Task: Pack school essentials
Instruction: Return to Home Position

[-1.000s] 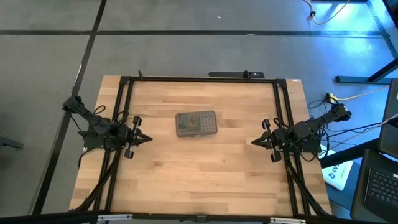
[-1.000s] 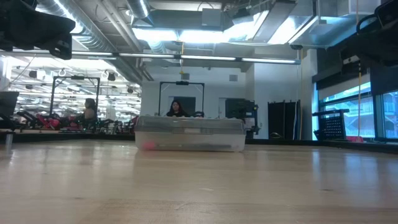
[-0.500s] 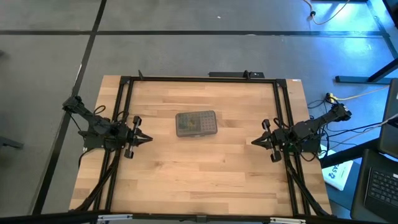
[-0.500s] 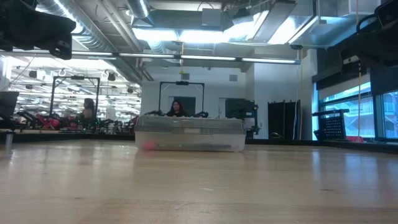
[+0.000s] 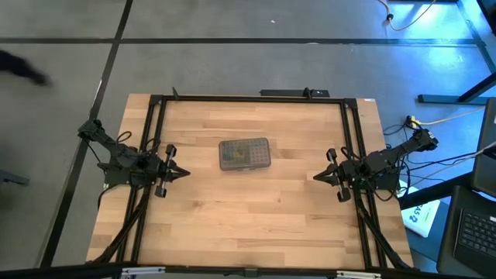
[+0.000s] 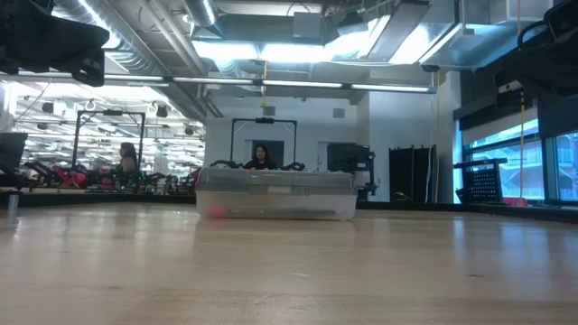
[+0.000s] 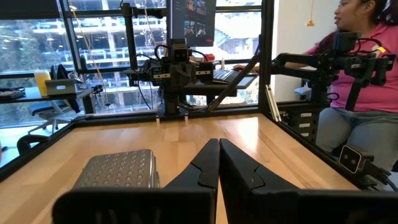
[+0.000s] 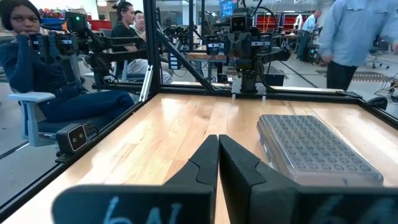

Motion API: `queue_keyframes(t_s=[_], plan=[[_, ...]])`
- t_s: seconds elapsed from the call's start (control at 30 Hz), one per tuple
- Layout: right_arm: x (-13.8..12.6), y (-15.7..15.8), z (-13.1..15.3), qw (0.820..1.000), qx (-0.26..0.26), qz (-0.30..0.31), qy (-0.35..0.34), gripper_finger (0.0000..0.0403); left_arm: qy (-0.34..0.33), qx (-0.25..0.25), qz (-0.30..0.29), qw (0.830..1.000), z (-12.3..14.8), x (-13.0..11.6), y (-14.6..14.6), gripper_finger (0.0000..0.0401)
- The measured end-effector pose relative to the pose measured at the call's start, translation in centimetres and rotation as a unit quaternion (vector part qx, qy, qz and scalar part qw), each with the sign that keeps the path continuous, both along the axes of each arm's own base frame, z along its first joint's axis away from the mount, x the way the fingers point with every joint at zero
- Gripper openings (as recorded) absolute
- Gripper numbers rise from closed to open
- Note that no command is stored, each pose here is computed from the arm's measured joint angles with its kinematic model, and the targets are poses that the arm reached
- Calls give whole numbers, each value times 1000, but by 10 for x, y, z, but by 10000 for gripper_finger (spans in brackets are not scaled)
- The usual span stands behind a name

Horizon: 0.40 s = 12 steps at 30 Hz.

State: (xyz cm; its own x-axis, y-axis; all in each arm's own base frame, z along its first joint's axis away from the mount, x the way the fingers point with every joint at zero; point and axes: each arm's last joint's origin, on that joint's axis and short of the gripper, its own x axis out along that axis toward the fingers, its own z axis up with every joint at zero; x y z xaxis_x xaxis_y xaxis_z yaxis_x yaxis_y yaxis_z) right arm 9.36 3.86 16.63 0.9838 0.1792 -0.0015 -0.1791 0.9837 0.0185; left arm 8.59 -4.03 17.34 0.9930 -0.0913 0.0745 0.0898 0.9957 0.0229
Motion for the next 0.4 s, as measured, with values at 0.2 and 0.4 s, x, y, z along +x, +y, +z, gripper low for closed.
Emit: queue_keyframes(t_s=[0.2, 0.4], plan=[[0, 0, 0, 1000, 1, 0, 0, 16, 0, 0, 0, 1000, 0, 0, 0, 2], [0, 0, 0, 1000, 0, 0, 0, 16, 0, 0, 0, 1000, 0, 0, 0, 14]])
